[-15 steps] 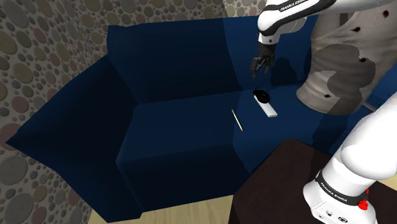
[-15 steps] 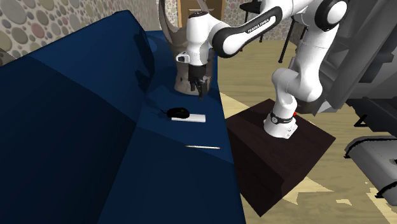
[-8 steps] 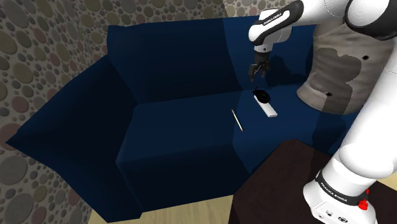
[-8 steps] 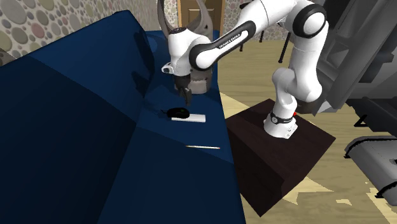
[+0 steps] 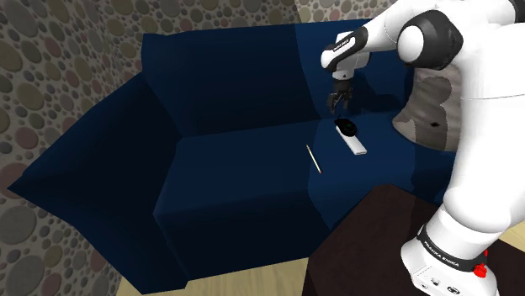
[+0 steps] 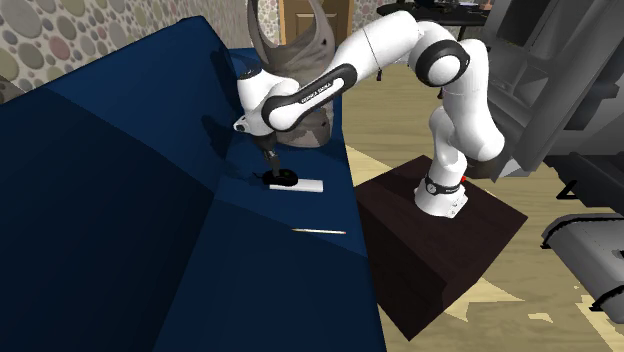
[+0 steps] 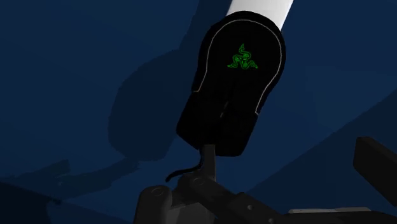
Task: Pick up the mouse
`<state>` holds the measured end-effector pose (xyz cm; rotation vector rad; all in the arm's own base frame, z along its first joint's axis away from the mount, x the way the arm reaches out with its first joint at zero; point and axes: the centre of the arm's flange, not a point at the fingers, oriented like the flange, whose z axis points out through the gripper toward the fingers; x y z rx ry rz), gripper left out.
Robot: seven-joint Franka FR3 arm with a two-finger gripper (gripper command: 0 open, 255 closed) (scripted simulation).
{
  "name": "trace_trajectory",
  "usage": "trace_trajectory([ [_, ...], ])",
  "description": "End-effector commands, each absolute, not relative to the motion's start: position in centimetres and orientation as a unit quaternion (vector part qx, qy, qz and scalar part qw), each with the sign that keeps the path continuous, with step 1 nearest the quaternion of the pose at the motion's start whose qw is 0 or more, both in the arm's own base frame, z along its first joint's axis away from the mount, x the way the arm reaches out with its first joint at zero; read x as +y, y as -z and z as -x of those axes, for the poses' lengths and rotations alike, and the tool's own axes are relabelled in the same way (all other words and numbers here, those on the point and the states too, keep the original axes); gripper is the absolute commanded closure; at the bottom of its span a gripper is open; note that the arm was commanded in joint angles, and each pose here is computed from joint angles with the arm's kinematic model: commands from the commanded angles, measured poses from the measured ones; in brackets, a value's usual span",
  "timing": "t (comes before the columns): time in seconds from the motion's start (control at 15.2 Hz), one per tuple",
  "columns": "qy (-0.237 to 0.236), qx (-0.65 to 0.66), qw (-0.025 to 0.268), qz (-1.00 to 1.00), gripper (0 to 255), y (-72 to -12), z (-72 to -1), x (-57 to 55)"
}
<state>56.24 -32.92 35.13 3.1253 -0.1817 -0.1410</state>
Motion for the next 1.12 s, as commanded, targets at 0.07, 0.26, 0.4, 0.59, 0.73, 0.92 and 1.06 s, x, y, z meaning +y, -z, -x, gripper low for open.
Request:
trace_trajectory([
  [0.07,0.057,-0.058,0.005,-0.997,0,-32.4,-58.0,-35.5],
  [0.26,0.066,-0.058,0.007,-0.996,0,-30.4,-59.3,-37.5],
  [0.4,0.066,-0.058,0.007,-0.996,0,-29.3,-59.3,-37.5],
  [0.59,0.066,-0.058,0.007,-0.996,0,-27.7,-59.3,-37.5],
  [0.73,0.066,-0.058,0.007,-0.996,0,-26.4,-59.3,-37.5],
  [0.92,0.066,-0.058,0.007,-0.996,255,-26.4,-59.2,-37.4],
  [1.06,0.066,-0.058,0.007,-0.996,255,-26.4,-59.2,-37.4],
])
